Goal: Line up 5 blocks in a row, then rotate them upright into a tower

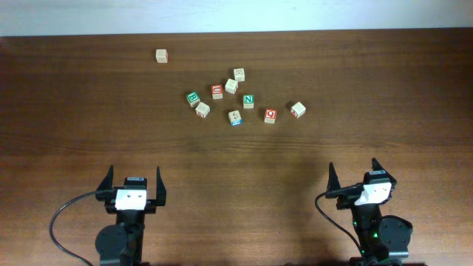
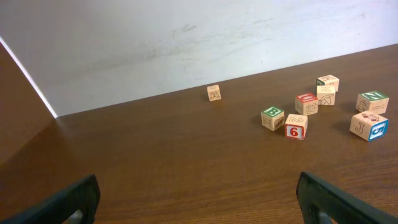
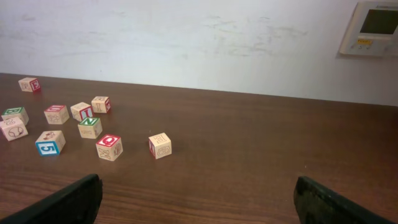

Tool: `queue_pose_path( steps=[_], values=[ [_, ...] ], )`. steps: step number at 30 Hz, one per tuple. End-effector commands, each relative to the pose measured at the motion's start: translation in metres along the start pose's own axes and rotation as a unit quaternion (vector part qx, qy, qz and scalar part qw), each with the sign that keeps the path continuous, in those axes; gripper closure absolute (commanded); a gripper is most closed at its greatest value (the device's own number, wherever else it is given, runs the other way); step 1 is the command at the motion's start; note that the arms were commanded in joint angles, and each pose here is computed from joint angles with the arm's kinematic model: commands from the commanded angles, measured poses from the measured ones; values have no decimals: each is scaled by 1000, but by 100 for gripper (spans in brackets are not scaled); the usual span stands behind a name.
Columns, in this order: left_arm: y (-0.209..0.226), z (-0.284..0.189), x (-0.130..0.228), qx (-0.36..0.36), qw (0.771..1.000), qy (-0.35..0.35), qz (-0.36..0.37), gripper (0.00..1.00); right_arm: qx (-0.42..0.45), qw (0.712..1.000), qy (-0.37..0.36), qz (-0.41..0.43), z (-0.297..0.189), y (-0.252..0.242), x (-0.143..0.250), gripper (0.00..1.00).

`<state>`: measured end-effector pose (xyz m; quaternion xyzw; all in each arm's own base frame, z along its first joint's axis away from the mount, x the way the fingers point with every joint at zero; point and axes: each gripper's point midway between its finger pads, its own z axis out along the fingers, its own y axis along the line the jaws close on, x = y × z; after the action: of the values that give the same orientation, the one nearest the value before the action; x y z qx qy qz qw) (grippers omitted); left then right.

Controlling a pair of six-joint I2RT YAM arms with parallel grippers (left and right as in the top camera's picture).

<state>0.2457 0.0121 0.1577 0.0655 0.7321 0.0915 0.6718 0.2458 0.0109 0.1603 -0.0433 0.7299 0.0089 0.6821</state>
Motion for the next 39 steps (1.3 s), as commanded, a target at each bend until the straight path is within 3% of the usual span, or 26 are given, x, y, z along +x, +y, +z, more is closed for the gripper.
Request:
queue_pose_path(
  steps=[1,39],
  values=[
    [2,0,2,-5,1000,1,8,1,8,1000,2,1,0,-3,3,2],
    [1,0,-2,-3,1000,-7,8,1,8,1000,2,1,0,-3,3,2]
  ],
)
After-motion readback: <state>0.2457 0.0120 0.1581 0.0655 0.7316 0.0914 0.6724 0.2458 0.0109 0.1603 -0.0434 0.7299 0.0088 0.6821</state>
